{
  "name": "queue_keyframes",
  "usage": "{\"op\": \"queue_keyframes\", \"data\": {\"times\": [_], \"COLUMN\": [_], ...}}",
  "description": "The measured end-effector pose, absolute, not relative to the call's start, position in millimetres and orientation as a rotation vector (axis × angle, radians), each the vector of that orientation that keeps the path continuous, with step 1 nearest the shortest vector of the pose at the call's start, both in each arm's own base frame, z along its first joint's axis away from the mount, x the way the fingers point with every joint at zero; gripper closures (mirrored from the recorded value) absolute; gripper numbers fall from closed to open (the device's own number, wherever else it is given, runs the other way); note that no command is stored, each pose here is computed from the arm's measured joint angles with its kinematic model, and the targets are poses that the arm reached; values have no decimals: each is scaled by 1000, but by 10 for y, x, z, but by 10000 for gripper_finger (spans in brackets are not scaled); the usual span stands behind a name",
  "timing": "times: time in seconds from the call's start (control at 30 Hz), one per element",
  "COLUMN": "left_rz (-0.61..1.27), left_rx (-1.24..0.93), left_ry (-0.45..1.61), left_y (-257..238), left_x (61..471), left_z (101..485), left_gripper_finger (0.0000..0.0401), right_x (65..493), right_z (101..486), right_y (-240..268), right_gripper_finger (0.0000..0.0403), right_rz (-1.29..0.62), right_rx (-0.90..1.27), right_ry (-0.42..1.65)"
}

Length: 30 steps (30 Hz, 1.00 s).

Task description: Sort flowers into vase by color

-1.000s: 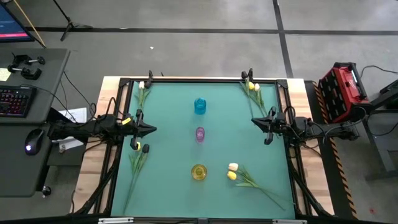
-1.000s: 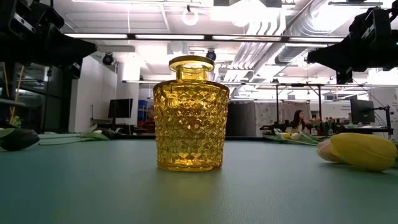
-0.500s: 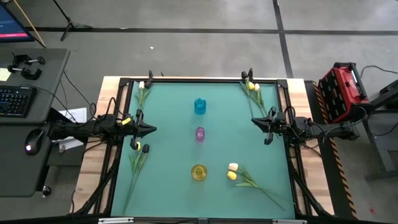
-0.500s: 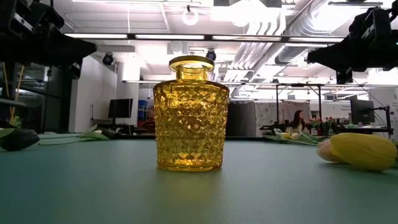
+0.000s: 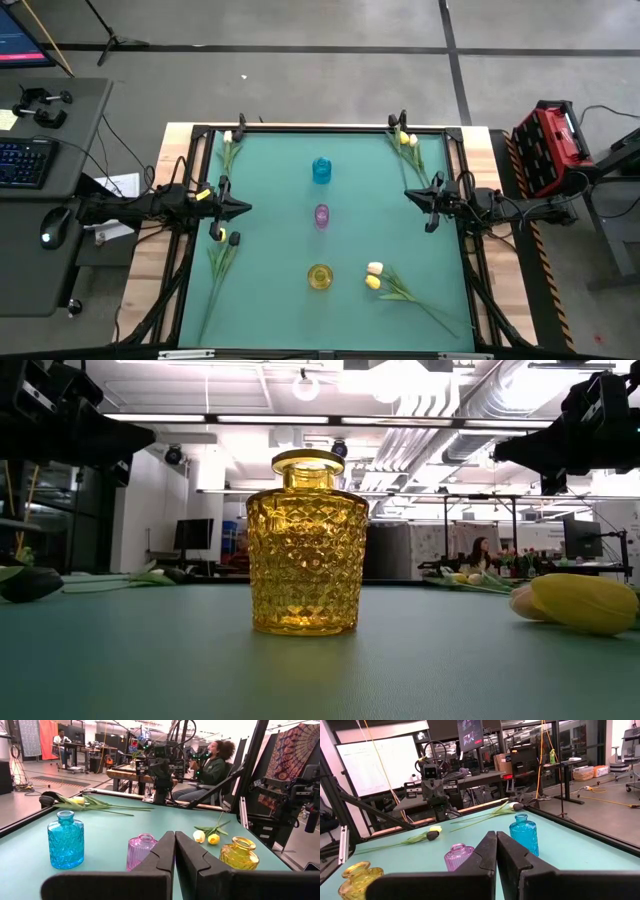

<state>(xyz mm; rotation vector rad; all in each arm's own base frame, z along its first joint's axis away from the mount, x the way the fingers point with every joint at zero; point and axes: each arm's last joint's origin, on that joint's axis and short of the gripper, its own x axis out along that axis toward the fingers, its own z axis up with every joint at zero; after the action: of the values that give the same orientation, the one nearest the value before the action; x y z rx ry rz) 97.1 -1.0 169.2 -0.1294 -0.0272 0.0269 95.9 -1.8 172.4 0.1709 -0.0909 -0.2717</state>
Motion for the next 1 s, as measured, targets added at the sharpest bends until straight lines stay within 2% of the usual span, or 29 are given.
{"op": "queue_keyframes", "data": {"times": [0.27,0.33,0.47,0.57,0.67,0.77,0.87,0.93,1.0], "left_rz": [27,27,27,27,27,27,27,27,27], "left_rx": [-129,-129,-129,-129,-129,-129,-129,-129,-129], "left_ry": [-27,-27,-27,-27,-28,-27,-27,-28,-27], "left_y": [-10,-10,-10,-10,-10,-10,-10,-10,-10], "left_x": [971,971,971,971,971,971,971,971,971], "left_z": [1692,1691,1691,1692,1692,1691,1691,1692,1691], "left_gripper_finger": [401,401,401,401,401,401,401,401,401], "right_x": [954,919,719,709,831,1077,1284,1381,1453], "right_z": [1772,1934,2272,2398,2680,2962,3113,3075,2978], "right_y": [-20,-39,-107,-123,-132,-195,-391,-611,-860], "right_gripper_finger": [403,403,403,403,403,398,386,376,363], "right_rz": [-271,-290,-296,-290,-319,-520,-822,-1007,-1102], "right_rx": [198,304,687,763,793,698,596,631,682], "right_ry": [-143,-328,-806,-848,-727,-471,-93,175,422]}}
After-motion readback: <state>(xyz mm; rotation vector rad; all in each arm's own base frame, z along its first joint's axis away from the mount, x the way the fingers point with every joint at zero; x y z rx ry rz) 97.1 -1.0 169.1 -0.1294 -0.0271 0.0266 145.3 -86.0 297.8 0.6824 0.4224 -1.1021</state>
